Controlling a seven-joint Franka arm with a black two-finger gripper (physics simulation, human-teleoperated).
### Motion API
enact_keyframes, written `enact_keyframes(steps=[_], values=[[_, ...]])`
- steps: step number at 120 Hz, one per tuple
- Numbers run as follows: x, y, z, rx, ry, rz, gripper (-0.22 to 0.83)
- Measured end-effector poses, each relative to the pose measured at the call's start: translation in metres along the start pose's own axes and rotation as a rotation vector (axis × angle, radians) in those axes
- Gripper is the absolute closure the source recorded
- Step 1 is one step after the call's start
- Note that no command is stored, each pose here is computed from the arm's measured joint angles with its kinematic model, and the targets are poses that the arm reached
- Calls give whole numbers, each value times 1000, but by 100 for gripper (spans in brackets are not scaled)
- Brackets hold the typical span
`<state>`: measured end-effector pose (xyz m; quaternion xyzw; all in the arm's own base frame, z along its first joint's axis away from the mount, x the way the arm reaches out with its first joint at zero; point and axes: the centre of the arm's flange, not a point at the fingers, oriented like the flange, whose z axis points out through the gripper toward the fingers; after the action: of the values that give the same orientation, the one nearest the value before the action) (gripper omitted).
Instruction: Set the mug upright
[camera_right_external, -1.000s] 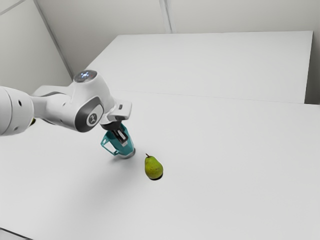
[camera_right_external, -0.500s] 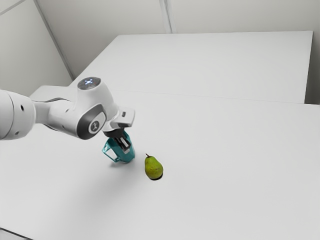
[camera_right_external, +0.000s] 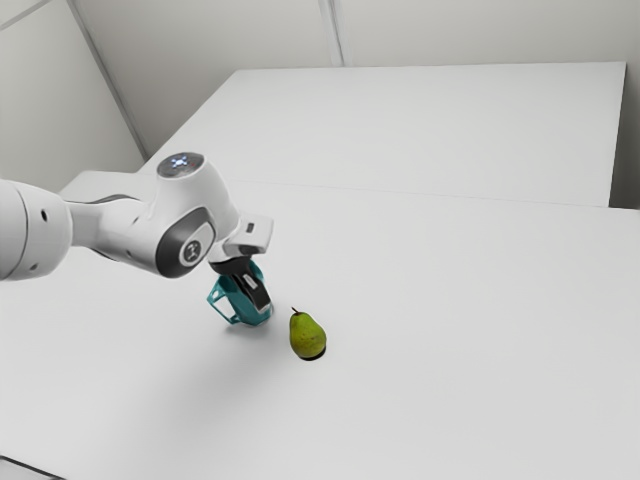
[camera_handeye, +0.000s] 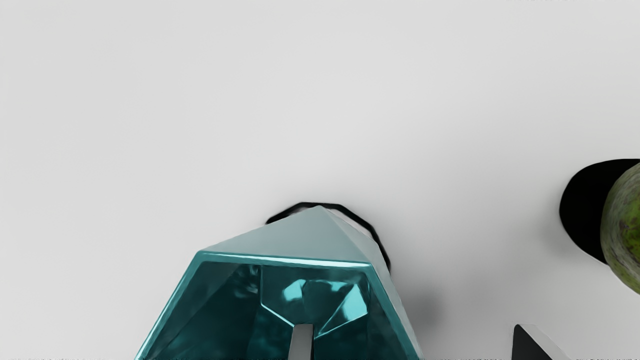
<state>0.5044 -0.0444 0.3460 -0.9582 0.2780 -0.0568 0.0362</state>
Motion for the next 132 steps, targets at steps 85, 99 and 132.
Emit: enact_keyframes(steps=[85,99,132], values=[[58,-31,-157,-10,125,-85,1],[83,-65,-179,-57,88,-150,0],[76,-105,-163,-154,-94,-294,0]])
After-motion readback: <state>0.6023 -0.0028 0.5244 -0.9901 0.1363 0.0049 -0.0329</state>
